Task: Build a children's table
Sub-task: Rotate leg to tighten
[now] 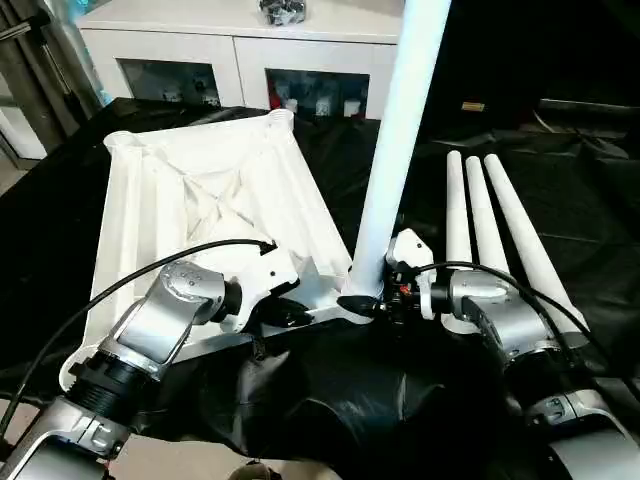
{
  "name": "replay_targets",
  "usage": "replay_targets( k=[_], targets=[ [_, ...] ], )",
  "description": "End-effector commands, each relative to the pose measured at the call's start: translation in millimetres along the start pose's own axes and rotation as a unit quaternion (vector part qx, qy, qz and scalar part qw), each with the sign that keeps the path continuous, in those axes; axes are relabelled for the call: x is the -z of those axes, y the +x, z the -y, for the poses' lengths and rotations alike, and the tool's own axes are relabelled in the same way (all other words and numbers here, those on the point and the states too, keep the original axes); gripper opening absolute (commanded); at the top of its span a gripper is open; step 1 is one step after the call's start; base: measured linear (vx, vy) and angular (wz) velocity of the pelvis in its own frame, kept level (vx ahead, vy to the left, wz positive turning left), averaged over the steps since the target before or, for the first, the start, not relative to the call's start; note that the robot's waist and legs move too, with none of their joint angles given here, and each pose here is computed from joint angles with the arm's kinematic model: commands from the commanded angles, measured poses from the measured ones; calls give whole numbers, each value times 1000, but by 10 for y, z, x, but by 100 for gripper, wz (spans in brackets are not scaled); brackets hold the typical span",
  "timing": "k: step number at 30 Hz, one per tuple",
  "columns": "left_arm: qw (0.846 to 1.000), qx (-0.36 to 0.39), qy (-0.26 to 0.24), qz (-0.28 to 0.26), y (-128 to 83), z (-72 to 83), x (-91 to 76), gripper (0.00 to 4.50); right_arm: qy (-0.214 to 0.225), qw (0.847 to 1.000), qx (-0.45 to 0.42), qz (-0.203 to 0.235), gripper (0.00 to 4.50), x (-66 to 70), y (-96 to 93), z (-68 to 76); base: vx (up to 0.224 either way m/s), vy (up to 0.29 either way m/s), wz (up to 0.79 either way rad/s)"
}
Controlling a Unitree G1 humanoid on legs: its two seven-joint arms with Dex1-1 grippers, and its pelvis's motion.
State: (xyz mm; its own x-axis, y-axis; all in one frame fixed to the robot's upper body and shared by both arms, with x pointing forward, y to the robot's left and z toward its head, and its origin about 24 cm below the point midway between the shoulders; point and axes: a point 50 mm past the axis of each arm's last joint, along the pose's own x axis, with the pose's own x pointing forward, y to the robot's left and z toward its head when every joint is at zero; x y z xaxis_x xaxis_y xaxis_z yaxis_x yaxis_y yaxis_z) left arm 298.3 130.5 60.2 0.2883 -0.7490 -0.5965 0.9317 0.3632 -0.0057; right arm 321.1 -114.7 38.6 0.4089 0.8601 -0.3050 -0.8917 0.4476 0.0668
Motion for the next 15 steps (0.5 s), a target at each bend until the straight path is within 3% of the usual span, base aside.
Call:
replay_targets(
  k=[1,2,8,13,14,15],
  targets=[
    [999,-29,-7,31,95,-32,-170,0,47,997,60,-13,277,136,167,-27,0,0,0],
    [996,-71,-36,33,206,-78,-216,0,86,987,136,-14,277,188,295,-5,0,0,0],
    [992,-103,-58,49,413,-51,-352,0,162,957,235,-52,276,302,503,-45,0,0,0],
    [993,-86,-51,64,510,50,-429,0,146,965,214,-48,276,259,653,-152,0,0,0],
    [994,-77,-40,67,513,76,-425,0,154,966,202,-37,332,229,676,-165,0,0,0],
    [995,-69,-31,69,508,93,-418,0,160,967,194,-30,346,208,682,-168,0,0,0]
  ],
)
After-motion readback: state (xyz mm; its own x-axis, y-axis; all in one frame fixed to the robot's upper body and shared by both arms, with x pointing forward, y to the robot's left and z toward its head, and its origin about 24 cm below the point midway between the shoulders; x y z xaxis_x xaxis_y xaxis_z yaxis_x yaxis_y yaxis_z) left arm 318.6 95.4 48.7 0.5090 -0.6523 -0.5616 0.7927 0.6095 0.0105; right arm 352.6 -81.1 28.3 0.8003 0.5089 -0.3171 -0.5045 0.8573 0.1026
